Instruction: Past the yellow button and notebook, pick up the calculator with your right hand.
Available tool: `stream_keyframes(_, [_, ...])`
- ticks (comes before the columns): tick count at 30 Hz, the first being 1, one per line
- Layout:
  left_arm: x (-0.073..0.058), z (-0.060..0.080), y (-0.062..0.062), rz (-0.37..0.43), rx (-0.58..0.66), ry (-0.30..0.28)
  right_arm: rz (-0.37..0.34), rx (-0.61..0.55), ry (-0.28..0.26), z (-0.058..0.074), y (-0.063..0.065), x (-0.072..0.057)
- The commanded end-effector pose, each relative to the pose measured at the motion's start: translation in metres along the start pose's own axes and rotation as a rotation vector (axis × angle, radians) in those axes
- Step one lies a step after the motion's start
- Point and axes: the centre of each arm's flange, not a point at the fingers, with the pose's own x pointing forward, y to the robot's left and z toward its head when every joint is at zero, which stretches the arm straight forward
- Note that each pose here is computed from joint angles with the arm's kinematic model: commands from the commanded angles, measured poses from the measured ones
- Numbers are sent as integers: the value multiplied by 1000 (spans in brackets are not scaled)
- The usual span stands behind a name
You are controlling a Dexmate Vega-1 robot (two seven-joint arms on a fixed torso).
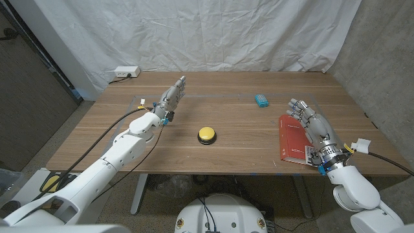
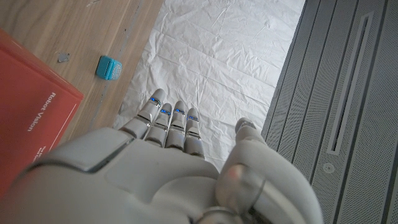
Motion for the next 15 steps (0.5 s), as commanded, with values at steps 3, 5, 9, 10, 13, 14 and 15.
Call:
stream_keyframes(3, [-3,6,-8,2,21,8,-19,-39,6,8,-4,-20])
stream_keyframes(5, [-4,8,-8,-1,21,0,-18,-42,6,9,-4,-23])
stream_keyframes(9, [-7,12,-10,6,29,-10,-24,-47,-2,10,-5,-29])
stream_keyframes(10, [-7,12,-10,4,29,-10,-27,-46,-6,10,-6,-30])
stream_keyframes(13, [-8,13,-11,6,30,-8,-40,-44,-26,11,-5,-35])
stream_keyframes(14, [-8,13,-13,6,21,-9,-44,-43,-34,11,-5,-37])
stream_keyframes(15, [-8,13,-13,-1,25,-9,-48,-43,-43,11,-5,-39])
